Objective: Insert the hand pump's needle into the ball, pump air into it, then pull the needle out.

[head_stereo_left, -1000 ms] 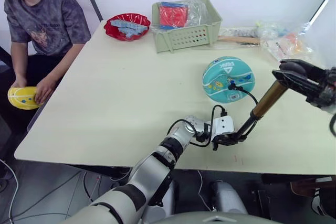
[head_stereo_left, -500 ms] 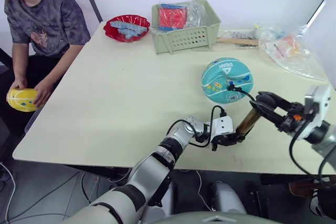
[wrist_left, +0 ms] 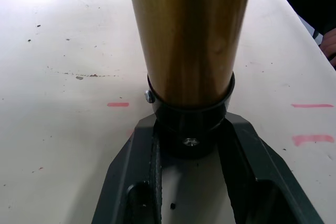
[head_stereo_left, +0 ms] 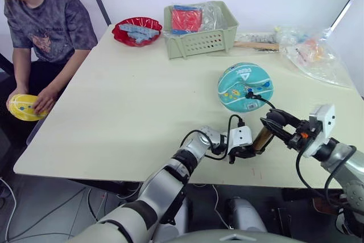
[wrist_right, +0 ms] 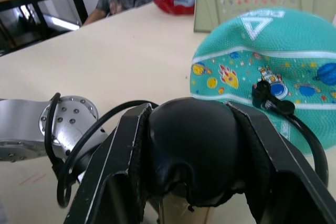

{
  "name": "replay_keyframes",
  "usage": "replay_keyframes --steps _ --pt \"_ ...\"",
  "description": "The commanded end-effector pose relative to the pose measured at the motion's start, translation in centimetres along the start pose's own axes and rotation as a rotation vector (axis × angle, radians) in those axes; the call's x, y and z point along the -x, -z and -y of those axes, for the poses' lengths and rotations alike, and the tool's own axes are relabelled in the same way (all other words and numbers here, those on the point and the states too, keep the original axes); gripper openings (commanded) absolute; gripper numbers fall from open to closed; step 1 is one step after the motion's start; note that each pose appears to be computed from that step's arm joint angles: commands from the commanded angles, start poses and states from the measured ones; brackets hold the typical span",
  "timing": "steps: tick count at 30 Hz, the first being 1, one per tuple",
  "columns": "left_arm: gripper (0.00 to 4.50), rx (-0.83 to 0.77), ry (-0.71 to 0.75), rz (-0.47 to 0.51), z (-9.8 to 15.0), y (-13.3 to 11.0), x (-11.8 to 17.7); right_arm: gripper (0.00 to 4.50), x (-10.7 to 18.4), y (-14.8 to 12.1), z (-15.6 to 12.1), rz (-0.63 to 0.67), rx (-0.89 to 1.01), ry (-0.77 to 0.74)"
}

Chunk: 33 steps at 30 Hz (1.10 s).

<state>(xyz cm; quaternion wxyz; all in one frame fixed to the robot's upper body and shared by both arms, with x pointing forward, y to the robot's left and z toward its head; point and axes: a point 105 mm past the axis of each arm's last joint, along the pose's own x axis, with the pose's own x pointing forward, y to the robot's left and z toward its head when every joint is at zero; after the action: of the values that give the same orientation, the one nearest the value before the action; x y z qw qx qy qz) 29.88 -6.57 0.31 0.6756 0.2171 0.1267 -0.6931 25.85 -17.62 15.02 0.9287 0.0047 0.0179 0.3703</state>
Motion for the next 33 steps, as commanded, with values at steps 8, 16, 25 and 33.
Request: replay_keyframes --steps 8,16,25,33 --pt "1.1 0.058 0.077 -0.125 2.1 3.7 0.0 1.72 3.1 -10.9 0.6 0.161 0.112 -0.01" --pt "1.1 0.053 0.086 -0.129 2.3 3.8 -0.1 1.72 4.5 -15.7 1.0 0.223 0.133 0.001" --pt "1.1 0.054 0.087 -0.13 2.4 3.8 -0.2 1.72 3.1 -8.5 1.1 0.002 0.056 0.007" --pt "1.1 0.062 0.075 -0.132 2.2 4.0 0.1 1.72 2.3 -1.3 0.8 -0.113 -0.011 0.015"
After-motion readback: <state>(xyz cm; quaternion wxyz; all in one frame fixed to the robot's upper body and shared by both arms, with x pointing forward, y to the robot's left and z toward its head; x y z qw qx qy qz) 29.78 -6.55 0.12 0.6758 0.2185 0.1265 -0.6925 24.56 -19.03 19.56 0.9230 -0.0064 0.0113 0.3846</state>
